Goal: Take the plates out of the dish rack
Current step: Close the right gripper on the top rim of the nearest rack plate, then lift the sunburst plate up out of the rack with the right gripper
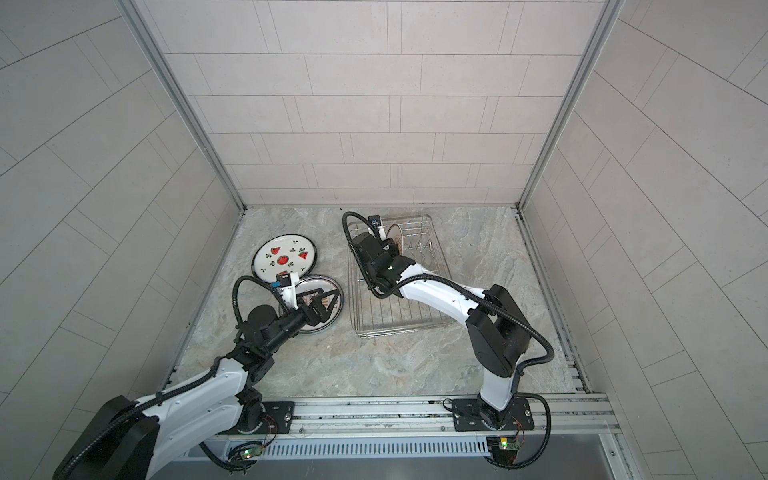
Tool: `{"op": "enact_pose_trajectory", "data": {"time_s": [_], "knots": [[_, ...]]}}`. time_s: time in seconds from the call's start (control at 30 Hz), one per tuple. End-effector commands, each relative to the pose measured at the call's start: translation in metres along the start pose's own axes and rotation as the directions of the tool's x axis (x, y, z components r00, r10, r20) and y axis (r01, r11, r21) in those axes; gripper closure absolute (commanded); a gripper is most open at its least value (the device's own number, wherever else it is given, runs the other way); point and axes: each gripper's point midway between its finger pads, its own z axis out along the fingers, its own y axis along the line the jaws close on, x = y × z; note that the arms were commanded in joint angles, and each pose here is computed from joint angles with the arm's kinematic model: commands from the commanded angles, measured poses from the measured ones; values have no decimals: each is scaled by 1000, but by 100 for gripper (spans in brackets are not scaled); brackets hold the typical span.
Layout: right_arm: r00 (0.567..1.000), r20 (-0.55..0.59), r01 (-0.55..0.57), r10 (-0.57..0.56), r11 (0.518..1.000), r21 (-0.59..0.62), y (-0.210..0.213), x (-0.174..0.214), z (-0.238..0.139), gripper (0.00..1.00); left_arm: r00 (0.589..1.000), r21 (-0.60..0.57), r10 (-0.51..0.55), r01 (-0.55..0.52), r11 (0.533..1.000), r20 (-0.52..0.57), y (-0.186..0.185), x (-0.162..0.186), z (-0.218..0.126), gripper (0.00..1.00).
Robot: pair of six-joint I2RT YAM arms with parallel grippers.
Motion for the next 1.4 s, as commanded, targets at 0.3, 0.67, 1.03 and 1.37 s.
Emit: {"op": "enact_pose_trajectory", "data": {"time_s": [0.3,0.67,1.03,1.37], "knots": [[987,115,-100,113,988,-114,-16,-30,-47,85,999,30,9,-10,999,34,-9,-8,-1,0],[974,76,-174,214,919,-354,-13,-25,-73,84,1000,37,7,-8,999,29,-10,-8,-1,0],[933,-44,-307,357,729,-611,-23,-21,-88,84,998,136,60,-64,989,34,-32,-10,-11,0],[912,-116,-344,395,577,-741,-27,-18,-109,83,1000,185,27,-29,982,16,-45,-9,-12,0]]}}
